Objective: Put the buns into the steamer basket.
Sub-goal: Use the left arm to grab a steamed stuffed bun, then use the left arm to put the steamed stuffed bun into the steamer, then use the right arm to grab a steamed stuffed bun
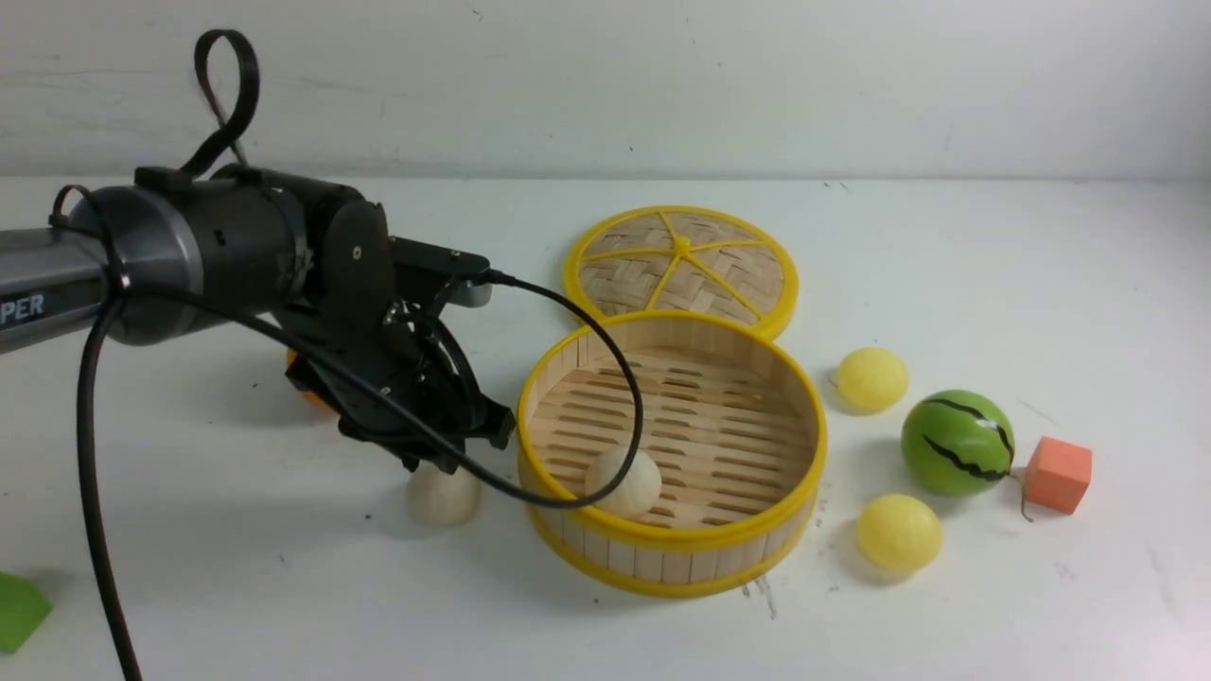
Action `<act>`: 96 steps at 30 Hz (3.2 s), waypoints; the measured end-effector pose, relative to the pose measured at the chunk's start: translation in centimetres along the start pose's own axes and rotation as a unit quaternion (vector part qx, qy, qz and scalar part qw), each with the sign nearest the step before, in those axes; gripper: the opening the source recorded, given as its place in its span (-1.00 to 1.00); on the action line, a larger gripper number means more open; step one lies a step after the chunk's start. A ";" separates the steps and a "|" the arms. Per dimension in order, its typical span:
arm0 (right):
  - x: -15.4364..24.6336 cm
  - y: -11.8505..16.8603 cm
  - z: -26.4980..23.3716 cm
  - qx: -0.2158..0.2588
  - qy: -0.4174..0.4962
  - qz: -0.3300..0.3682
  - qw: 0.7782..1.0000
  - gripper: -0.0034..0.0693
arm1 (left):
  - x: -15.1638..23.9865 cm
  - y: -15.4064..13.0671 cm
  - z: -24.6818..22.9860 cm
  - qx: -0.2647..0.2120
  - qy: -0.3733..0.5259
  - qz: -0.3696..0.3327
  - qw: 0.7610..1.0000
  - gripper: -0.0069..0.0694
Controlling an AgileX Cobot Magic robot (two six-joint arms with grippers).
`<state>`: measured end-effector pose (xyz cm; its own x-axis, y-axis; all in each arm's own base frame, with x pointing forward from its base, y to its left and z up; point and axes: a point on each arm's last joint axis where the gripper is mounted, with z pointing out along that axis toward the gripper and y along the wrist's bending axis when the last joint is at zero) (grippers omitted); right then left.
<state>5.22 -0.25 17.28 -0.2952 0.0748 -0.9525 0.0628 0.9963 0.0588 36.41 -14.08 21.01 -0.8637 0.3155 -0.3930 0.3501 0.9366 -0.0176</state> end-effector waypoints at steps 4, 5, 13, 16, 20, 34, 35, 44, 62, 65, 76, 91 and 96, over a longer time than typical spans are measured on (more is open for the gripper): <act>0.0 0.0 0.0 0.001 0.000 -0.001 1.000 -0.24 | 0.1 0.0 0.4 0.000 0.005 0.000 1.000 -0.10; 0.0 0.0 0.0 0.001 0.000 -0.001 1.000 -0.24 | 0.1 0.0 0.4 0.000 0.005 0.000 1.000 -0.10; 0.0 0.0 0.0 0.001 0.000 -0.001 1.000 -0.24 | 0.0 0.1 1.2 -0.002 0.000 0.002 1.000 -0.12; 0.0 0.0 0.0 0.001 0.000 -0.001 1.000 -0.24 | 0.2 0.1 2.5 -0.003 0.013 0.003 1.000 -0.18; 0.0 0.0 0.0 0.001 0.000 -0.001 1.000 -0.24 | 0.2 0.1 2.7 -0.004 0.017 0.003 1.000 -0.39; 0.0 0.0 0.0 0.001 0.000 -0.001 1.000 -0.24 | -4.6 -4.8 -8.3 0.055 -0.069 0.050 0.995 -0.85; 0.0 0.0 0.0 0.001 0.000 -0.001 1.000 -0.24 | -5.0 -5.5 -8.3 0.065 -0.079 0.054 0.993 -0.85; 0.0 0.0 0.0 0.001 0.000 -0.002 1.000 -0.24 | -7.4 -6.8 0.2 0.068 -0.042 0.059 0.995 -0.78; 0.0 0.0 0.0 0.001 0.000 -0.001 1.000 -0.24 | -6.6 -6.5 -15.8 0.096 -0.112 0.032 0.988 -0.48; 0.0 0.0 0.0 0.000 0.000 -0.001 1.000 -0.24 | -3.2 -6.2 -19.8 0.116 -0.145 0.040 0.982 -0.86; 0.0 0.0 0.0 0.001 0.000 -0.001 1.000 -0.24 | 12.3 -4.0 -19.2 0.136 -0.303 0.010 0.943 -0.85; 0.0 0.0 0.0 0.001 0.000 -0.002 1.000 -0.24 | 25.6 -1.3 -15.8 0.144 -0.469 -0.081 0.868 -0.85; -0.4 -0.1 0.1 0.006 -0.028 -0.025 0.999 -0.24 | 26.2 -1.2 -14.9 0.143 -0.461 -0.085 0.872 -0.85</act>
<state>5.38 -0.39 17.61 -0.2446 0.0222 -0.9694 0.0609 0.9981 0.0075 7.94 -4.69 24.47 -0.2997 -0.2054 -0.9317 0.4349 0.8398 -0.3250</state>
